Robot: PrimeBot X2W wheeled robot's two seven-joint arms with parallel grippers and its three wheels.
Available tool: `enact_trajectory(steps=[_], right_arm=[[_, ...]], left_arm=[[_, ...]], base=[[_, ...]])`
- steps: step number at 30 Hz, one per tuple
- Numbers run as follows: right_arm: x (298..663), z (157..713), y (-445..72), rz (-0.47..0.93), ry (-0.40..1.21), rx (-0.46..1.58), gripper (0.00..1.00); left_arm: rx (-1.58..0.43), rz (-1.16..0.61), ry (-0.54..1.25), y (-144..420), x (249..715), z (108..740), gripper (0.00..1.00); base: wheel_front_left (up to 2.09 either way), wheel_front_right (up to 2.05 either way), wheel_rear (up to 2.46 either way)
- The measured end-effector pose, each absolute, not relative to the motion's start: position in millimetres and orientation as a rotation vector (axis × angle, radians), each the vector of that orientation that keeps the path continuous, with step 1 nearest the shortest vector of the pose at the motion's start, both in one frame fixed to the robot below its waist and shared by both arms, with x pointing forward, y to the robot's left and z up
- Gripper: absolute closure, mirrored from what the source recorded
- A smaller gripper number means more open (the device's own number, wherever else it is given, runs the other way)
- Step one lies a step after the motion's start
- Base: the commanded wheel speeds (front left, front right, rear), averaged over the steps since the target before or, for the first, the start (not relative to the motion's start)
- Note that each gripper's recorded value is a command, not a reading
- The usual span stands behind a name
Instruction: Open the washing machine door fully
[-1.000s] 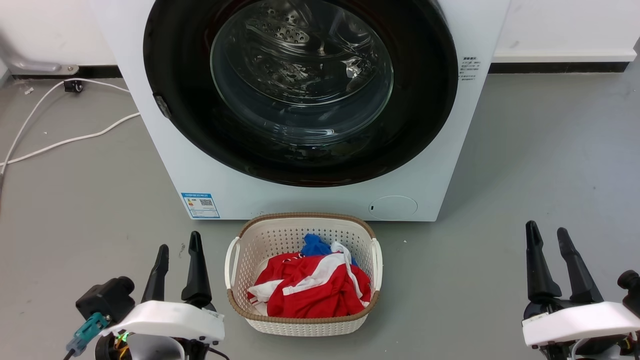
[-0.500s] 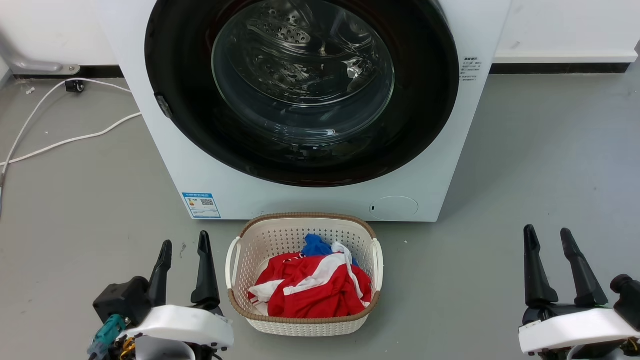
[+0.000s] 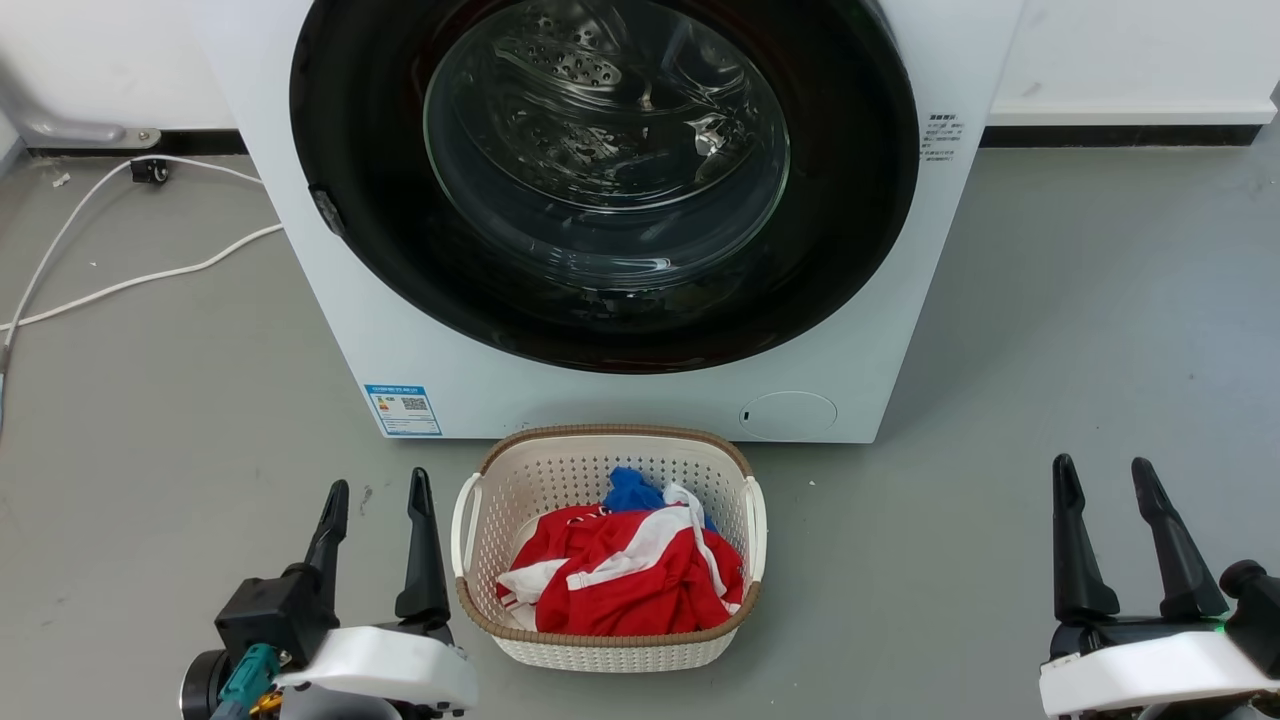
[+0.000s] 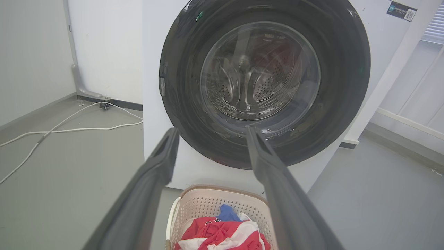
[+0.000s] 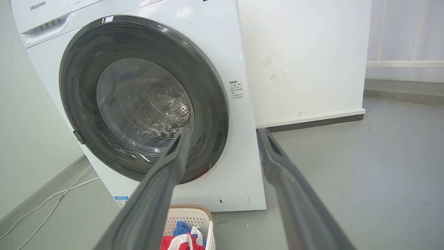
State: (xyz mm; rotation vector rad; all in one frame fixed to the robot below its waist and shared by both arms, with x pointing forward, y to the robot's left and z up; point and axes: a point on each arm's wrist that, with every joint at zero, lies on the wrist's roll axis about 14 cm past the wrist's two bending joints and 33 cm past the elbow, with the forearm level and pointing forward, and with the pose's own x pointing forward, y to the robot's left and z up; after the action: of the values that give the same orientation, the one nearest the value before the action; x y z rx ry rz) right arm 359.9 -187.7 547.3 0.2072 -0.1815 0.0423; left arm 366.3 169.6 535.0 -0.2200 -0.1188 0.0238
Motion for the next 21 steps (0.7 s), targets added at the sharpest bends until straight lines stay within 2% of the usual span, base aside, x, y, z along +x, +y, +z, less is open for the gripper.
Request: enact_trajectory(steps=[21], right_arm=[[355.4, 550.2, -185.1, 0.052, -0.211, 0.125, 0.00]], left_arm=[[-0.086, 0.003, -0.157, 164.4, 360.6, 536.4, 0.00]], base=[[0.00, 0.00, 0.00]])
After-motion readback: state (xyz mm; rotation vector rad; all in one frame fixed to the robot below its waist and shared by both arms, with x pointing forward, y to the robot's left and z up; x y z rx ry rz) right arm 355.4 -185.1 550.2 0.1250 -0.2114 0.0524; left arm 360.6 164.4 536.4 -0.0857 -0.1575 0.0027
